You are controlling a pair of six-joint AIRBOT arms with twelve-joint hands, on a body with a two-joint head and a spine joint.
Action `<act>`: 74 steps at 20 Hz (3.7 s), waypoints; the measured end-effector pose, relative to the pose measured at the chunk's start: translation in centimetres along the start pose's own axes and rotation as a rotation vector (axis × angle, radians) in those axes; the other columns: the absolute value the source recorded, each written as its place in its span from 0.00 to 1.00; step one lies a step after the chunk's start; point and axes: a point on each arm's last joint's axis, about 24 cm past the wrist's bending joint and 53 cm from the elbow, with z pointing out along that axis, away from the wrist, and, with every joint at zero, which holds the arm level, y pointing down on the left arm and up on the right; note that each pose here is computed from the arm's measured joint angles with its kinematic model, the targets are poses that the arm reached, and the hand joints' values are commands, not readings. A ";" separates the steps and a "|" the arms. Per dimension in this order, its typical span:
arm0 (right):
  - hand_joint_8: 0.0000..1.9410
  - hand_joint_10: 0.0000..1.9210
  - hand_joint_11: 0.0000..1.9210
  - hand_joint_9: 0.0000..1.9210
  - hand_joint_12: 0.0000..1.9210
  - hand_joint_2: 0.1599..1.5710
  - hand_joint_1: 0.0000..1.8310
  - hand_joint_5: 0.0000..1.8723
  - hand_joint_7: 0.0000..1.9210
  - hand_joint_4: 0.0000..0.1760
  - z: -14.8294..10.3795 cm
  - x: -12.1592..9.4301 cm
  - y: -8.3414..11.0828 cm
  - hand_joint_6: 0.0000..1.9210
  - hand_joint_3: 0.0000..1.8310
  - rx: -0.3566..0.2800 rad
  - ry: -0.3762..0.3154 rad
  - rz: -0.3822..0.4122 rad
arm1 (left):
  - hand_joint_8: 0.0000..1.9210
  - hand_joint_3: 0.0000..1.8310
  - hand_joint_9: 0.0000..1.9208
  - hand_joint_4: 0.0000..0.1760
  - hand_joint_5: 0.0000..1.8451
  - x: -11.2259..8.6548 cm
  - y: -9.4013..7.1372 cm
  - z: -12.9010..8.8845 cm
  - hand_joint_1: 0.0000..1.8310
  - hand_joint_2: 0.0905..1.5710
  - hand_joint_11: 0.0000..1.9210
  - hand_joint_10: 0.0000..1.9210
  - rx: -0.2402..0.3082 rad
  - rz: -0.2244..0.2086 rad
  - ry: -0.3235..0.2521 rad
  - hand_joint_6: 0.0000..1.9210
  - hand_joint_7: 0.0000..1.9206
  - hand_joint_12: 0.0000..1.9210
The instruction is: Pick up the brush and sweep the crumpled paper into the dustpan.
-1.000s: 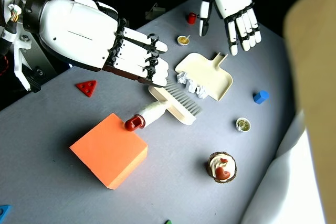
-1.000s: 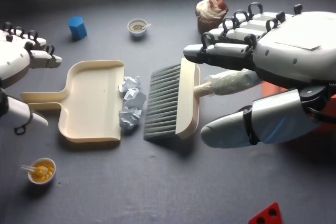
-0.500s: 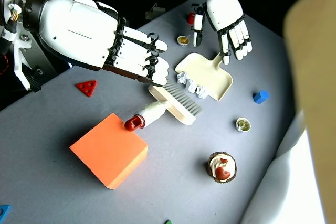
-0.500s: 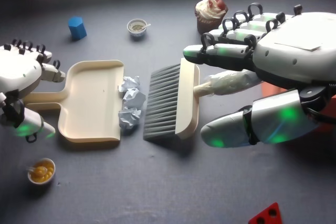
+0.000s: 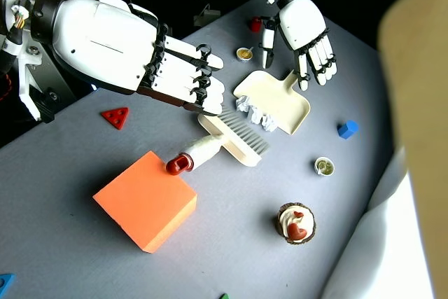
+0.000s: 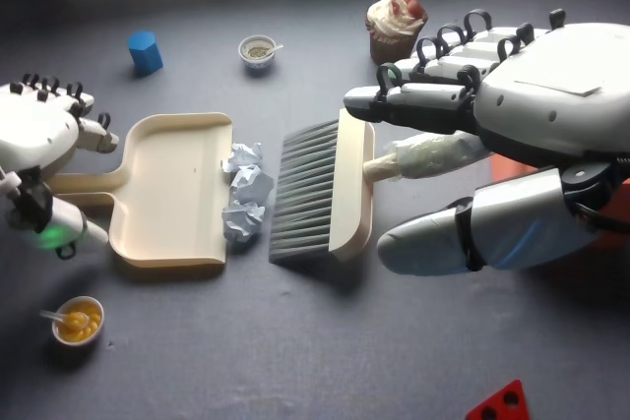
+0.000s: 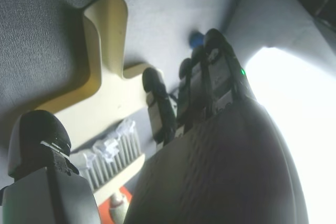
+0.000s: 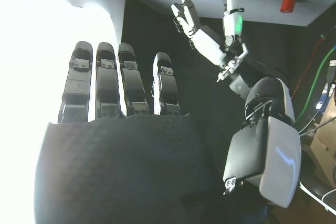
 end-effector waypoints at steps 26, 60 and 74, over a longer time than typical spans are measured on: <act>0.00 0.01 0.02 0.02 0.01 0.57 0.00 0.00 0.01 0.00 -0.9 -3.1 0.4 0.00 0.00 0.156 -0.355 -0.060 | 0.00 0.00 0.10 0.07 0.56 1.1 0.0 1.2 0.60 0.68 0.08 0.00 -0.021 0.007 -0.040 0.47 0.16 0.07; 0.01 0.01 0.11 0.10 0.01 0.55 0.64 0.12 0.08 0.00 5.3 0.5 -2.8 0.01 0.00 0.206 -0.595 -0.316 | 0.00 0.00 0.11 0.08 0.55 -3.9 -3.6 4.2 0.59 0.69 0.06 0.00 0.082 0.026 -0.087 0.49 0.15 0.20; 0.00 0.00 0.13 0.10 0.02 0.55 0.69 0.14 0.08 0.00 7.5 2.1 -3.4 0.01 0.00 0.160 -0.596 -0.317 | 0.00 0.00 0.12 0.38 0.54 -3.9 -3.6 4.2 0.58 0.69 0.04 0.00 0.080 0.022 -0.087 0.50 0.15 0.26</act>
